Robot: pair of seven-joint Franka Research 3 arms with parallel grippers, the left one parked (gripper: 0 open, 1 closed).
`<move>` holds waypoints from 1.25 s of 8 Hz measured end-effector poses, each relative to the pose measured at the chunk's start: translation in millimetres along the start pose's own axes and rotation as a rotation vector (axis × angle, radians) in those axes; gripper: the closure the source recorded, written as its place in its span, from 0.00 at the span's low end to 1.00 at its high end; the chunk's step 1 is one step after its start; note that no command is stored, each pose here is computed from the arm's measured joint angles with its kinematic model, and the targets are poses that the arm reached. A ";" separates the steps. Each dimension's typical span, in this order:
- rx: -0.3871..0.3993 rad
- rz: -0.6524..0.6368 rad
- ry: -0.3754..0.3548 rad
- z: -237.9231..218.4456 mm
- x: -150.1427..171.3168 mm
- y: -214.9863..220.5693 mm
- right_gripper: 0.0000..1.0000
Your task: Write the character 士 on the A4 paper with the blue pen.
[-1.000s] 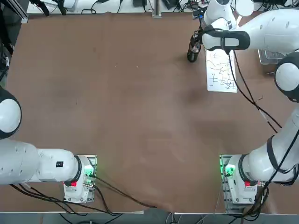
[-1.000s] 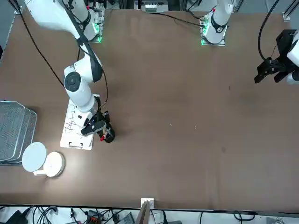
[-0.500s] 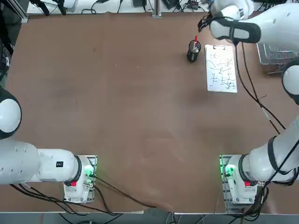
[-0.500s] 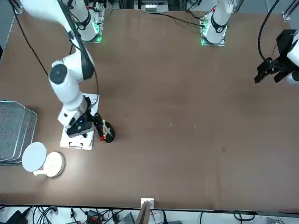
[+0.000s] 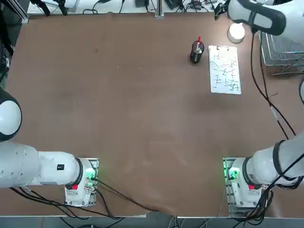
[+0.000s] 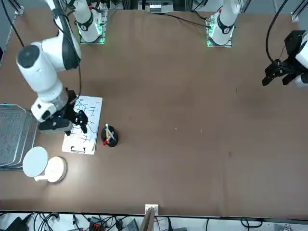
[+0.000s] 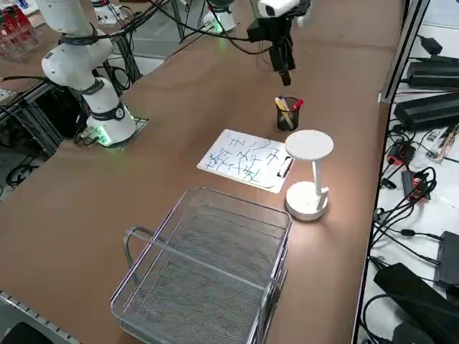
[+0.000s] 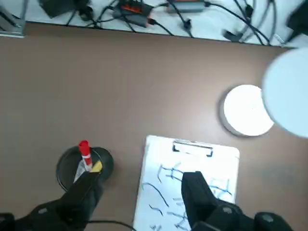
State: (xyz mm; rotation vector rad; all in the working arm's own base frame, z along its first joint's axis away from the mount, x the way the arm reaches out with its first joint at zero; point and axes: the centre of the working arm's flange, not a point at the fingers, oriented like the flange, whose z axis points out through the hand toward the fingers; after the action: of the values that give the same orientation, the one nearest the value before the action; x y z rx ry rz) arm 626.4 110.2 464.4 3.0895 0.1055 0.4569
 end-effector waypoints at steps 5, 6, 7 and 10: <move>0.069 0.149 -0.172 -93.8 -10.5 57.5 0.00; 0.102 0.139 -0.195 -109.1 -11.1 79.6 0.00; 0.111 0.125 -0.211 -121.7 -12.5 96.7 0.00; 0.101 0.070 -0.258 -145.7 -27.3 116.2 0.00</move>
State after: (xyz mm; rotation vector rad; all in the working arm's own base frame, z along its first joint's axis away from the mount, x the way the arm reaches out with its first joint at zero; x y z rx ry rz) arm 565.6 -6.7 599.0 3.2255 0.0165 0.0516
